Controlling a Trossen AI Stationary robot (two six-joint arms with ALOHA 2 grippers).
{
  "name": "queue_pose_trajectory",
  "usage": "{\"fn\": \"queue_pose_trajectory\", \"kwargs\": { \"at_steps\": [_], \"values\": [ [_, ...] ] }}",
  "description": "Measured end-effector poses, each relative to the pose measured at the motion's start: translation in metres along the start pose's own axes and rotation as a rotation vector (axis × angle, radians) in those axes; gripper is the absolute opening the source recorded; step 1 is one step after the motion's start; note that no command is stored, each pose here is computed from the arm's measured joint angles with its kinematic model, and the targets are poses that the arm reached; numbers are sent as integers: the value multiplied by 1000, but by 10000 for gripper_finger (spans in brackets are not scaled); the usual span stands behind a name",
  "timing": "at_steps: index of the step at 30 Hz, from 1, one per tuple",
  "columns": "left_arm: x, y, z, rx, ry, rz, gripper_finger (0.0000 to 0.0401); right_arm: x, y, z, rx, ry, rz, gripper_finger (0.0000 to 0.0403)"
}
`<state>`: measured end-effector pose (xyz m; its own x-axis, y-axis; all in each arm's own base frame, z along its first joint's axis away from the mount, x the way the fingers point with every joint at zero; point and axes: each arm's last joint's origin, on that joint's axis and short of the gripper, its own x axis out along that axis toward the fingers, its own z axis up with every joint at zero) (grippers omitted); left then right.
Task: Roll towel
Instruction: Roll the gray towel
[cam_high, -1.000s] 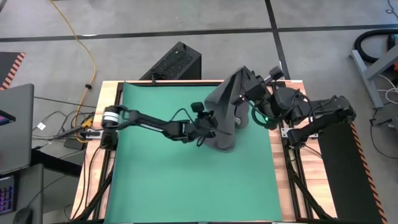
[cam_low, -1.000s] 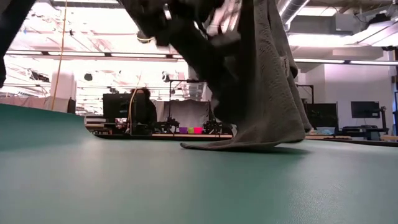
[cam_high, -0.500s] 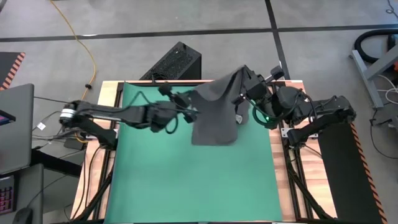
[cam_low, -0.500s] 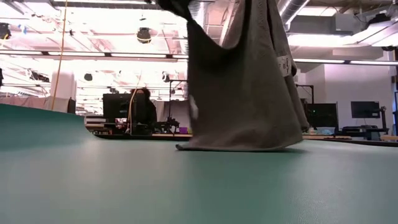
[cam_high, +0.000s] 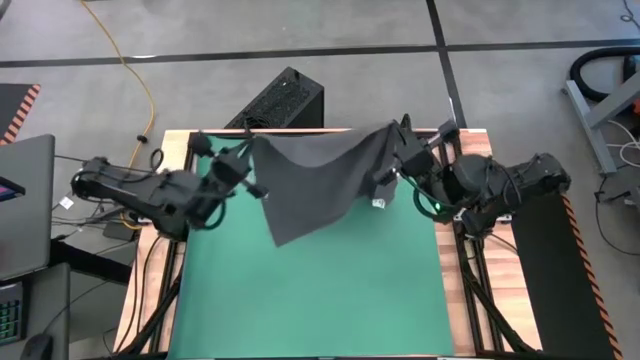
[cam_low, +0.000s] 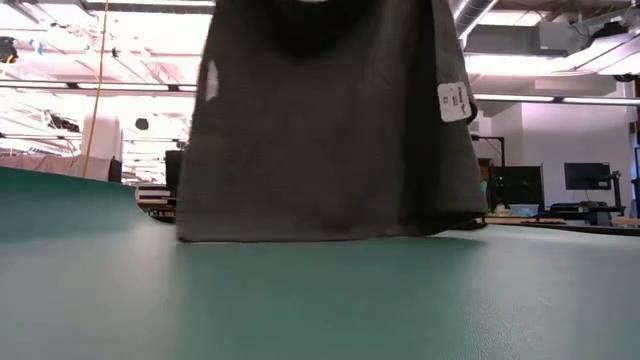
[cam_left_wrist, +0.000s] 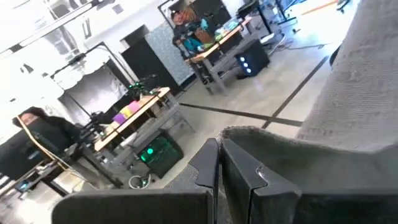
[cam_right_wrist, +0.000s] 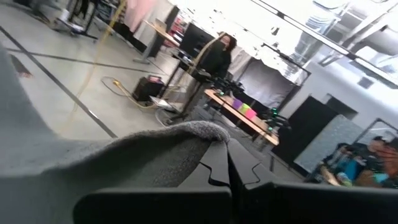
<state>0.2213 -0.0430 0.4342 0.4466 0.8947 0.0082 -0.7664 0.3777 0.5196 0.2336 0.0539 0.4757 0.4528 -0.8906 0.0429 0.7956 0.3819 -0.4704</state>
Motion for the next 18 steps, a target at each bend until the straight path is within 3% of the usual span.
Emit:
{"fn": "queue_pose_trajectory", "kwargs": {
  "at_steps": [4,8,18],
  "values": [
    [-29,4,7,-20,-3,-14,0,-21,6,3,15,-17,55,0],
    [-55,9,16,-29,-47,-97,0,-46,5,5,50,-16,104,0],
    [-87,22,23,-228,-104,-245,0,-98,-13,14,295,-62,301,0]
  ]
}}
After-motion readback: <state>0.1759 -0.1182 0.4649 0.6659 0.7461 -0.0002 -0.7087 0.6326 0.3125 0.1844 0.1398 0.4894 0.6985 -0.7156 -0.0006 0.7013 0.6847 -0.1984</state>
